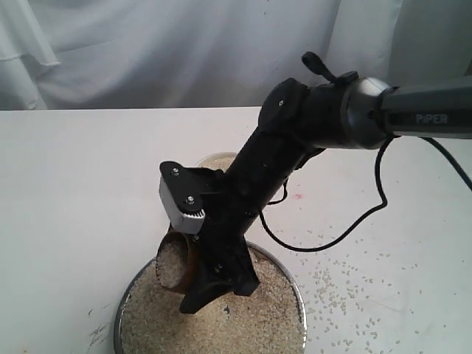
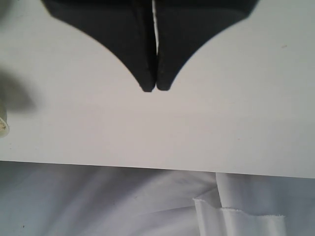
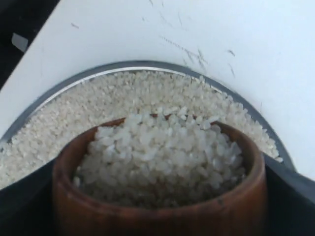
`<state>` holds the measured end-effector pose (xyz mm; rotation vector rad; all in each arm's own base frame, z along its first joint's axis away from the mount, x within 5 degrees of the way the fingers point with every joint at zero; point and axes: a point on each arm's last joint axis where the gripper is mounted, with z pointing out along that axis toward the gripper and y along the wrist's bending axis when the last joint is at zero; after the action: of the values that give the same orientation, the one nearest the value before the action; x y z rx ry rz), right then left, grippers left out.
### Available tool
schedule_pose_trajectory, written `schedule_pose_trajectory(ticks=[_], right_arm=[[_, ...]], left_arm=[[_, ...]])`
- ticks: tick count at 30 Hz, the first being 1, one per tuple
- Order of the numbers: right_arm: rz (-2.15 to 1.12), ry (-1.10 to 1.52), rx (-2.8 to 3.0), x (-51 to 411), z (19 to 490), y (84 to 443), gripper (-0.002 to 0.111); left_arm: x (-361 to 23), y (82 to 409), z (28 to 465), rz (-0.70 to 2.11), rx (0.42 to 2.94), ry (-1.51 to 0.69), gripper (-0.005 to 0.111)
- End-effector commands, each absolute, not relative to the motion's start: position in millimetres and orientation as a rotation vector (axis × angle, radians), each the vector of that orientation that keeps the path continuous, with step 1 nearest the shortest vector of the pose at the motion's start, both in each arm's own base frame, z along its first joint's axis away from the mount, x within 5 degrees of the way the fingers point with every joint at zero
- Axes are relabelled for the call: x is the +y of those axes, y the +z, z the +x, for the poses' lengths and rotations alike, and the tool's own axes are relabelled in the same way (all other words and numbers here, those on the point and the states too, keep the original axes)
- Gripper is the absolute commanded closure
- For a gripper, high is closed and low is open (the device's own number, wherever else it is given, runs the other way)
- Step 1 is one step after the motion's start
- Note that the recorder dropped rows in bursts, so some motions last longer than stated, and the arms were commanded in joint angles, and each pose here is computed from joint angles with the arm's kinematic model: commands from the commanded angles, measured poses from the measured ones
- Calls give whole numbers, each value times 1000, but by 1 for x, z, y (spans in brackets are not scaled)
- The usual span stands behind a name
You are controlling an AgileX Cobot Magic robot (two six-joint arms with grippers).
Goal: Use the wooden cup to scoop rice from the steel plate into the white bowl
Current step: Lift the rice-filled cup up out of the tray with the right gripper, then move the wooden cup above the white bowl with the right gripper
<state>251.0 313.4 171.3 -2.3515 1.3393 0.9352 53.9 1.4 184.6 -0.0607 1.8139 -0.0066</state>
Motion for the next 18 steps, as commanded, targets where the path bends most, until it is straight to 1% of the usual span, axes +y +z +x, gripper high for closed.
schedule_pose_trajectory(ticks=[1,6,12,18], right_arm=[[-2249,1052,1288,307,257,186,108],[-2177,1074,1269,294,271,194,108],[-2048,812,1313,268,305,218,108],[-2046,655,1312,254,326,237,108]], left_arm=[[2,184,54,-62,1801,-5,107],[2,184,54,-62,1801,-5,107],[2,184,54,-62,1801,-5,107],[2,184,54,-62,1801,-5,107]])
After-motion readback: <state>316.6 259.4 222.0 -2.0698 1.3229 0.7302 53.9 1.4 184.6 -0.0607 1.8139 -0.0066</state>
